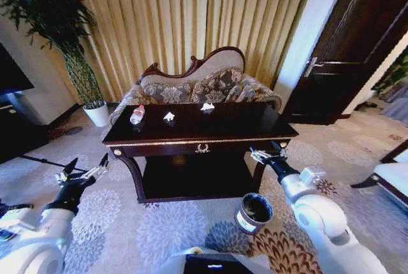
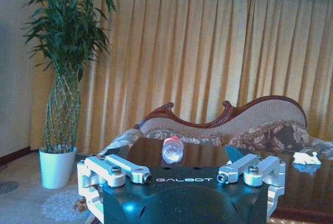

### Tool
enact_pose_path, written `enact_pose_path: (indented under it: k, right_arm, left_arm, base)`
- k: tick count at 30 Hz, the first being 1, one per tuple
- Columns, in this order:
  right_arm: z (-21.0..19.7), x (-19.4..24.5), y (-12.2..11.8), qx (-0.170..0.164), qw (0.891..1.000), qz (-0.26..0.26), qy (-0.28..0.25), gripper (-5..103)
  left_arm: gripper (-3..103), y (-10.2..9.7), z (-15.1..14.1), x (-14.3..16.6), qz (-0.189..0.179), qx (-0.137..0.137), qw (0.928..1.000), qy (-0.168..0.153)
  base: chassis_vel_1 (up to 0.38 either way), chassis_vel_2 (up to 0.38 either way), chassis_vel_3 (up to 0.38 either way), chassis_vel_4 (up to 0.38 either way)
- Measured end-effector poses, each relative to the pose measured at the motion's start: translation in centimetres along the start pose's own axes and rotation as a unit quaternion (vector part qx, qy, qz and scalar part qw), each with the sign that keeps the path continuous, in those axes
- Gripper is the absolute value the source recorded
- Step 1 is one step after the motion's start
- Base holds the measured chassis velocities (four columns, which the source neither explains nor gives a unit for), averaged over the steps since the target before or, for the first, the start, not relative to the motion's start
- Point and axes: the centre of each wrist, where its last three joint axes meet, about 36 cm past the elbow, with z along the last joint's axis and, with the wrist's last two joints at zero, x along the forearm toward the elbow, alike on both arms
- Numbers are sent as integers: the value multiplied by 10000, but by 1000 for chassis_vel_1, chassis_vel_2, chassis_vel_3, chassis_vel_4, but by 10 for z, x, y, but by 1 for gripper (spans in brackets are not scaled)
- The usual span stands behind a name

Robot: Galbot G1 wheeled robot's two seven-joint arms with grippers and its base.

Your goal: Move to the front of the table and place the trash on the table into the trash bin.

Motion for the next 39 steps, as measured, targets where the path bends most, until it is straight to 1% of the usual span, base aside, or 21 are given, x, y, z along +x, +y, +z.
enact_pose_path:
  k: [10, 16, 21, 23, 25, 26, 28, 30, 31, 33, 34, 36, 37, 39]
  right_arm:
    - [4, -2, 0, 55, 10000, 28, 17, 100]
    - [11, -13, -4, -6, 10000, 42, 82, 100]
    - [9, -41, -14, -50, 9999, -52, 130, 100]
    - [6, -53, -16, -59, 9997, -138, 171, 100]
    - [4, -79, -16, -27, 9990, -354, 275, 100]
    - [4, -79, -16, -27, 9990, -354, 275, 100]
    - [2, -97, -13, 3, 9981, -514, 343, 100]
    - [-8, -129, -5, 92, 9968, -704, 368, 100]
    - [-8, -129, -5, 92, 9968, -704, 368, 100]
    - [-19, -154, 7, 127, 9954, -828, 463, 100]
    - [-21, -159, 10, 133, 9951, -846, 503, 100]
    - [-34, -182, 26, 196, 9931, -944, 670, 100]
    - [-34, -182, 26, 196, 9931, -944, 670, 100]
    - [-39, -198, 37, 254, 9918, -995, 755, 100]
  left_arm:
    - [100, 0, 0, 0, -13, -9, 10000, -2]
    - [100, 0, 1, 1, -27, -7, 10000, 44]
    - [100, 0, 2, 3, -31, -11, 10000, 88]
    - [100, -1, 3, 3, -20, 6, 10000, 77]
    - [100, -1, 4, 4, -24, -2, 10000, 67]
    - [100, -1, 4, 4, -24, -2, 10000, 67]
    - [100, 0, 4, 5, -41, -17, 10000, 75]
    - [100, 1, 4, 6, -106, -31, 9999, 83]
    - [100, 1, 4, 6, -106, -31, 9999, 83]
    - [100, 3, 5, 9, -177, -46, 9998, 94]
    - [100, 3, 5, 10, -201, -61, 9997, 100]
    - [100, 4, 7, 13, -284, -82, 9995, 125]
    - [100, 4, 7, 13, -284, -82, 9995, 125]
    - [100, 6, 7, 15, -348, -89, 9993, 128]
  base:
    - [-202, 202, 209, -200]
    - [-41, 25, 38, -40]
    - [42, -38, -28, 40]
    - [0, 0, 0, 0]
    - [0, 0, 0, 0]
    - [0, 0, 0, 0]
    - [0, 0, 0, 0]
    - [0, 0, 0, 0]
    - [0, 0, 0, 0]
    - [0, 0, 0, 0]
    - [0, 0, 0, 0]
    - [0, 0, 0, 0]
    - [0, 0, 0, 0]
    - [0, 0, 0, 0]
